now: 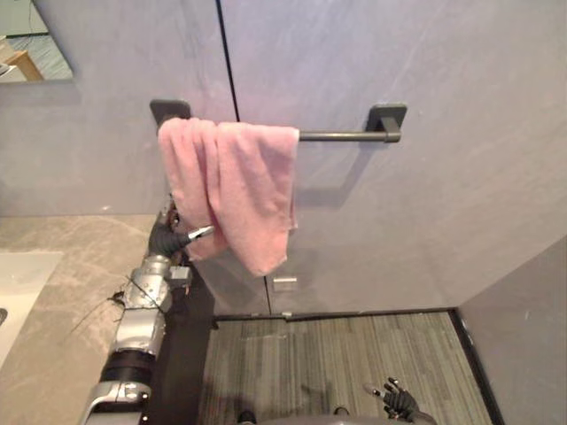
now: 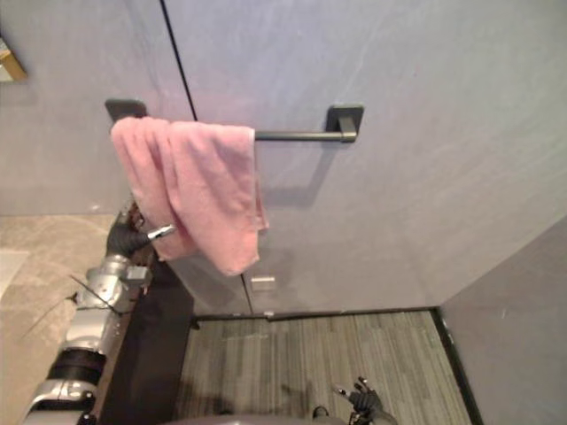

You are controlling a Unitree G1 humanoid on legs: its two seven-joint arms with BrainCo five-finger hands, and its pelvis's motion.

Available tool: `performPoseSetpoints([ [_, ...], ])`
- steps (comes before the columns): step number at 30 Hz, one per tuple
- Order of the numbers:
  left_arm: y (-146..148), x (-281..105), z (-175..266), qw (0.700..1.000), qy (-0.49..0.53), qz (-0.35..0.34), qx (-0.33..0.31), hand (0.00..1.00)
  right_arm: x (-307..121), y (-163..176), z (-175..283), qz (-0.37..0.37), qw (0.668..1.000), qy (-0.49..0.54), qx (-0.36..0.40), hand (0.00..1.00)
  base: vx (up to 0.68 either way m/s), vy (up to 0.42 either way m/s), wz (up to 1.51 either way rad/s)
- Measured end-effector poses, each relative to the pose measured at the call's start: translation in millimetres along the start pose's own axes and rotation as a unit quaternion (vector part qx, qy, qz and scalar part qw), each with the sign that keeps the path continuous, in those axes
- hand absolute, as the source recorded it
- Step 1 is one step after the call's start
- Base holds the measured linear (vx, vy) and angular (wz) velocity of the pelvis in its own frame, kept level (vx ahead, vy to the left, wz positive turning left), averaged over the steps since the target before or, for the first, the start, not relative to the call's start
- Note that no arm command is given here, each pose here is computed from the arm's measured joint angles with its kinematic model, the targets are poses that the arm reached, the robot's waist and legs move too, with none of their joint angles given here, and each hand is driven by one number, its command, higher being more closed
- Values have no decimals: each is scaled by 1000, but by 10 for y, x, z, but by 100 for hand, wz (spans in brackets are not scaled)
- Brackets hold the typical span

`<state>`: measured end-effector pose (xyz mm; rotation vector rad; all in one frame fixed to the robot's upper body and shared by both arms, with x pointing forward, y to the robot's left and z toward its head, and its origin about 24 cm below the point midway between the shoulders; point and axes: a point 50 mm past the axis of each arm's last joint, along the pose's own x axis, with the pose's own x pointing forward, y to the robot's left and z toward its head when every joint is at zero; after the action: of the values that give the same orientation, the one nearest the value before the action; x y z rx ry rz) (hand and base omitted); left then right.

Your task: Organize washtable

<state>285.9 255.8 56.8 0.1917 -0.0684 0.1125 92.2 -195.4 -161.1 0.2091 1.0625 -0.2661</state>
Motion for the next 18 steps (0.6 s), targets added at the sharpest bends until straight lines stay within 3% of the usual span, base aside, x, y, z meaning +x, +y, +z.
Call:
performPoseSetpoints([
  [18, -171, -35, -162, 999, 35, -5, 18, 0, 24, 17, 24, 0, 1000, 5, -1, 0, -3, -5, -2],
])
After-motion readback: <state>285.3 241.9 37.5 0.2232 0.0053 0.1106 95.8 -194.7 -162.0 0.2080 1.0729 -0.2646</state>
